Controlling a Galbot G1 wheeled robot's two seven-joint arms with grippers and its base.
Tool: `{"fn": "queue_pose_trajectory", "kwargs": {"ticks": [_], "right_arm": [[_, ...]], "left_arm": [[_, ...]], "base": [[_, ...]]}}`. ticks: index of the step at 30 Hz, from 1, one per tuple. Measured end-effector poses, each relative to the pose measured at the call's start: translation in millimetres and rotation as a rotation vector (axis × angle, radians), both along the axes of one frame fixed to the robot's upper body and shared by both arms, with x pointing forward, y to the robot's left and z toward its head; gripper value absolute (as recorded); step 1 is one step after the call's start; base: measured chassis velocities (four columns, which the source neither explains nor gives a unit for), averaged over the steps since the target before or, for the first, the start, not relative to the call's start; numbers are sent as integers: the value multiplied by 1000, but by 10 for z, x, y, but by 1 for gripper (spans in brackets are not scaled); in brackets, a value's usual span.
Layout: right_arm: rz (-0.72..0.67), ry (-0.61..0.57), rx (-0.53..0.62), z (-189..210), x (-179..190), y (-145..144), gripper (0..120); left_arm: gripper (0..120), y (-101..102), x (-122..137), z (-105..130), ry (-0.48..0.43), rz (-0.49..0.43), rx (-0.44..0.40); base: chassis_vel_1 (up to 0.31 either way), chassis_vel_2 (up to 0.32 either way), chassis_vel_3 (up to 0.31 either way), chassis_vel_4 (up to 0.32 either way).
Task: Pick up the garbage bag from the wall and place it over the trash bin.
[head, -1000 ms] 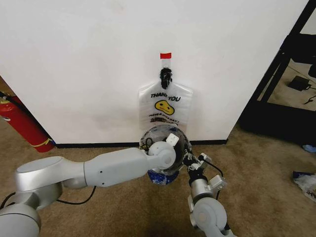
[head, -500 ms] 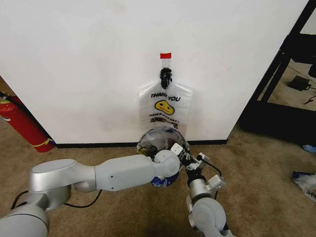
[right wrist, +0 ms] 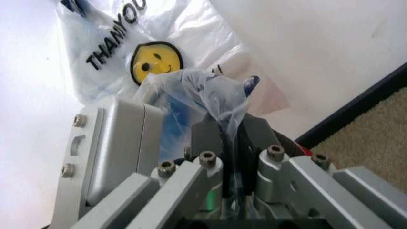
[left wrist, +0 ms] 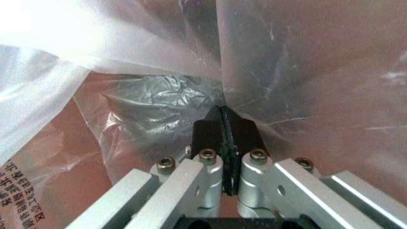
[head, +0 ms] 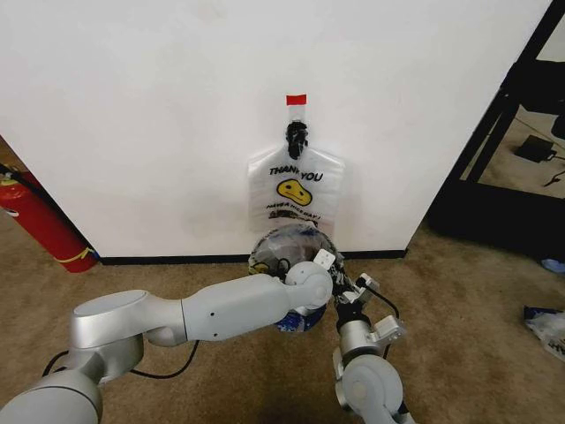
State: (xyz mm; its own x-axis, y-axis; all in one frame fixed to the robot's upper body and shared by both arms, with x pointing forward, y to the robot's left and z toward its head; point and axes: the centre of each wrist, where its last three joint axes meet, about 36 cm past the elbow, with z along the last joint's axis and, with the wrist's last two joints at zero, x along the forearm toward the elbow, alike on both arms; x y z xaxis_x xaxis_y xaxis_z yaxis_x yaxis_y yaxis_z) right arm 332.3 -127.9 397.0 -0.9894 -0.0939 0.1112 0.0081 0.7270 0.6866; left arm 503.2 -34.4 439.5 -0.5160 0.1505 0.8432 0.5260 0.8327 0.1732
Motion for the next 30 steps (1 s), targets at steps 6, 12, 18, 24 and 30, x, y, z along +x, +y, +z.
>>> {"fn": "queue_pose_trajectory", "kwargs": {"ticks": [6, 12, 18, 24, 30], "right_arm": [[-14, 0, -13, -80, 72, -42, 1], [-28, 24, -7, -184, 131, -37, 1], [-43, 33, 7, -213, 176, -25, 1], [-62, 34, 20, -201, 210, -77, 1], [-94, 48, 38, -217, 296, -190, 1]], "left_arm": [[0, 59, -84, 211, -63, -40, -10], [15, 176, -96, 352, -115, -42, -8], [37, 298, -77, 421, -156, -15, 4], [57, 478, -92, 649, -197, 40, -31], [82, 1091, -493, 1135, -244, 91, -251]], "base": [[0, 0, 0, 0], [0, 0, 0, 0], [0, 0, 0, 0], [0, 0, 0, 0], [0, 0, 0, 0]]}}
